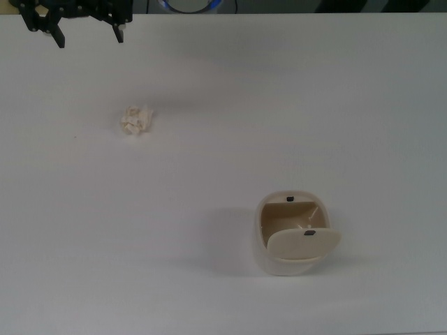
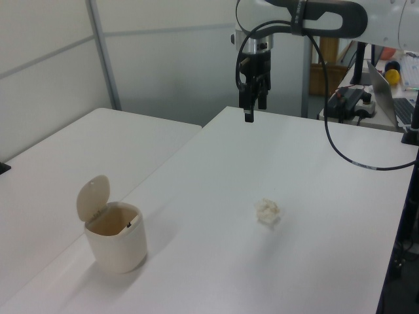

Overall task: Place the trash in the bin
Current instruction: 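Move the open gripper toward the crumpled white paper ball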

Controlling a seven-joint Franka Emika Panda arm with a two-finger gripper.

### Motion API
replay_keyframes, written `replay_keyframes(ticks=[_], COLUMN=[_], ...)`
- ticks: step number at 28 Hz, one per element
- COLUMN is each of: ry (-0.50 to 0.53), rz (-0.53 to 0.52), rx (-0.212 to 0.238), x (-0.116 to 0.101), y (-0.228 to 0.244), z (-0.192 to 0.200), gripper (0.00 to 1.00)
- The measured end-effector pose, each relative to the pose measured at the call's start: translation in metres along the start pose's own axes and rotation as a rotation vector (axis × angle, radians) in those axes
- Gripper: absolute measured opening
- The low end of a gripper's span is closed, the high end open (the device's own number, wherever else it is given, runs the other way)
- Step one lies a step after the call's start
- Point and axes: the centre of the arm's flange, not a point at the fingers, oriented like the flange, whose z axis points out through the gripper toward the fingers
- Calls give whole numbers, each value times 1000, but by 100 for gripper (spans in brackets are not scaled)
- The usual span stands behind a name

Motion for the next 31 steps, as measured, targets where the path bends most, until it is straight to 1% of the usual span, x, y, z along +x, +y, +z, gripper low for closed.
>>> replay_keyframes(ticks=[6, 9, 13, 19, 25, 27, 31], ry=[-15, -53, -78, -47, -3, 1, 16], rz=[0, -4, 44, 122, 151, 152, 175], rx=[5, 17, 22, 15, 10, -2, -44], x=[0, 0, 2, 0, -14, -18, -24], y=[0, -5, -16, -20, -21, -21, -20], z=[7, 26, 53, 88, 126, 138, 166], gripper=[100, 100, 100, 100, 100, 100, 100])
